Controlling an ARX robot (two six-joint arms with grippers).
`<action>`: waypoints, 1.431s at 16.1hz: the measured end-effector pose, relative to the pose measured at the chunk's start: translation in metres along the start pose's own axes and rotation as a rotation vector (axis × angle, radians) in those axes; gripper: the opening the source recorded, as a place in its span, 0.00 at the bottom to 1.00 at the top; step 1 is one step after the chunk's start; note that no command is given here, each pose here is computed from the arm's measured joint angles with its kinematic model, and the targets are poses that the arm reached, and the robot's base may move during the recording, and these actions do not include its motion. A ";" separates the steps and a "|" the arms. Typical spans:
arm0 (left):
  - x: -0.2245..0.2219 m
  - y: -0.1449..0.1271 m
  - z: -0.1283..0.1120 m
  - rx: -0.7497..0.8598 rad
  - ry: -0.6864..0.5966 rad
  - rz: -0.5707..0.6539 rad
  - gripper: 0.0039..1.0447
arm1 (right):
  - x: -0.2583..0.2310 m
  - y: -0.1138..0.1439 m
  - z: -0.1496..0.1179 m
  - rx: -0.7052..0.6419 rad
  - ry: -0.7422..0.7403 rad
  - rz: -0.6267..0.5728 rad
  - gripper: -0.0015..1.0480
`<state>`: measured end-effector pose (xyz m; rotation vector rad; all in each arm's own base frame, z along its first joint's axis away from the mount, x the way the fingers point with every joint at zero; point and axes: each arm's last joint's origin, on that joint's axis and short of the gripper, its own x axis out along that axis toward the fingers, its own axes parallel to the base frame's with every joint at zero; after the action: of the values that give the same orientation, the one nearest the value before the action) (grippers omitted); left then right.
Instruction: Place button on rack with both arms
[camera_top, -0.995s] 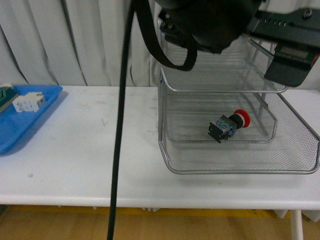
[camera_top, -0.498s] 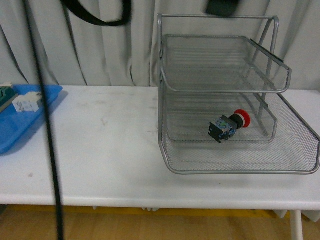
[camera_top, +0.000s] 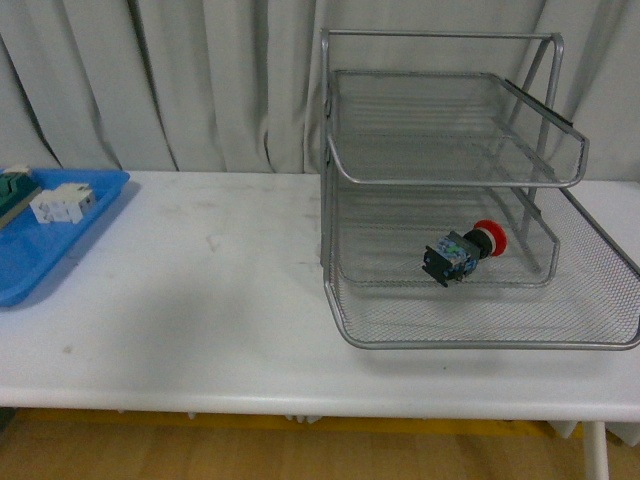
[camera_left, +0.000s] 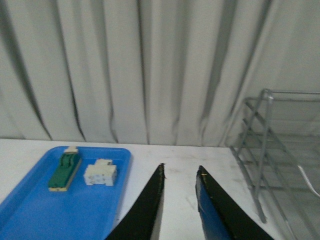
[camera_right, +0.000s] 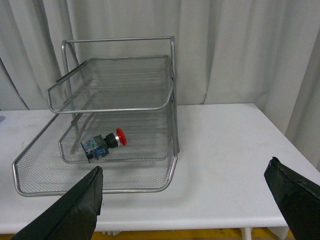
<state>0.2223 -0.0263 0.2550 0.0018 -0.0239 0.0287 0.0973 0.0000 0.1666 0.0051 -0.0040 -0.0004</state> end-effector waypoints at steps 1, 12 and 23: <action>-0.011 0.001 -0.013 0.002 0.008 -0.038 0.10 | 0.000 0.000 0.000 0.000 0.000 0.000 0.94; -0.084 0.028 -0.074 0.001 0.034 -0.029 0.01 | 0.000 0.000 0.000 0.000 0.000 0.000 0.94; -0.110 0.029 -0.083 0.001 0.012 -0.029 0.01 | 0.000 0.000 0.000 0.000 0.000 0.000 0.94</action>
<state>0.1136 -0.0001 0.1697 0.0029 -0.0116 -0.0007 0.0973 0.0000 0.1666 0.0052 -0.0036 -0.0008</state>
